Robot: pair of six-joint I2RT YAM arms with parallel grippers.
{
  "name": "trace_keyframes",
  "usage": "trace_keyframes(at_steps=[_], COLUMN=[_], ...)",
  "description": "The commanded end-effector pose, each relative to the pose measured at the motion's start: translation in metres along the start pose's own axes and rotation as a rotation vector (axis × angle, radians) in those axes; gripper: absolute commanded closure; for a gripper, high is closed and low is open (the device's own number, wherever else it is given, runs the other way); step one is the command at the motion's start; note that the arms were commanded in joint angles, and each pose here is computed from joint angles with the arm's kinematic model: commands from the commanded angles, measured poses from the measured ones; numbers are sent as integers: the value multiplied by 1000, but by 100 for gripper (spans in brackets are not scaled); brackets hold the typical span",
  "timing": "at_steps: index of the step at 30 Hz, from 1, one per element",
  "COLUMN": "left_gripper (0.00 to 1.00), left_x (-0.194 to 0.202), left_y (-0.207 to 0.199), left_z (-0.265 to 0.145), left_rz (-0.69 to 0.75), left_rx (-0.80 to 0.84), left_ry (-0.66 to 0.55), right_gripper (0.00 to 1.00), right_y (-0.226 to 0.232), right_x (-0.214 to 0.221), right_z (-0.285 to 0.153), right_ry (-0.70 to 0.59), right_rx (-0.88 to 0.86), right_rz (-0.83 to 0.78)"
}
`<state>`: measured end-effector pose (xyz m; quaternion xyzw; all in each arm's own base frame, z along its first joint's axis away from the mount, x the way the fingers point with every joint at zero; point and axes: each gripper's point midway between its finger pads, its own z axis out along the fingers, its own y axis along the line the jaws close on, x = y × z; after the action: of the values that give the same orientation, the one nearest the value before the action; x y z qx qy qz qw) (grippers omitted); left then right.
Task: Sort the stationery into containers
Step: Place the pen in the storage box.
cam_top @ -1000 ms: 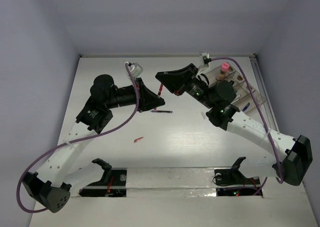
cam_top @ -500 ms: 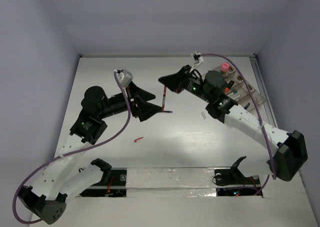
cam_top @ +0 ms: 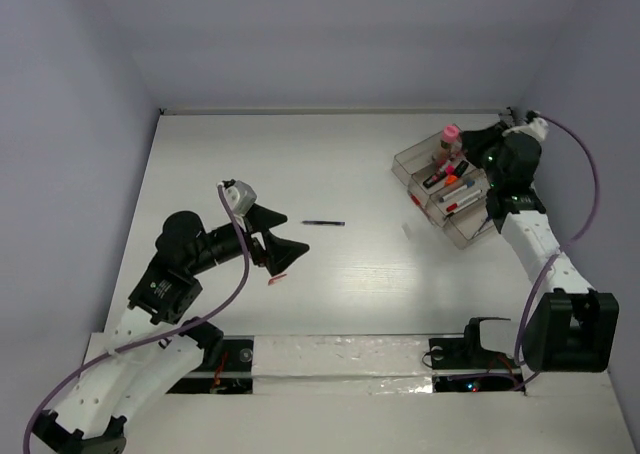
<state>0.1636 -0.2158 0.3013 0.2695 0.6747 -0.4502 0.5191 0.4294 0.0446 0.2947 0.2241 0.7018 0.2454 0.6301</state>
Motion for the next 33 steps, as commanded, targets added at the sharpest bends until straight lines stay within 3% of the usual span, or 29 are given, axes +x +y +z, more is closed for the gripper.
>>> trace_keyframes(at_steps=[1,10,23,28,32,33], left_gripper=[1,1,1,1,1,1], left_x=[6,-12,-15,-15,-15,-15], left_y=[22,16,14,15,16,16], left_z=[0,-21,-25,-24,-25,-25], left_rz=[11,53,57,54,55,55], left_rx=[-114,-162,-176,-179,-184,-186], left_ry=[3,-110,-129,-128,-129,-128], right_gripper=[100,100,100,94,77,68], right_y=[-80,-193,-241,-246,-249,-250], right_x=[-23,-43,2,11,12,13], right_z=[-14,-28,-32,-36,-39,-39], right_ry=[-88,-109,12,29,35,38], right_rx=[242,552,687,709,727,730], right_rz=[2,-10,-16,4,-1,-4])
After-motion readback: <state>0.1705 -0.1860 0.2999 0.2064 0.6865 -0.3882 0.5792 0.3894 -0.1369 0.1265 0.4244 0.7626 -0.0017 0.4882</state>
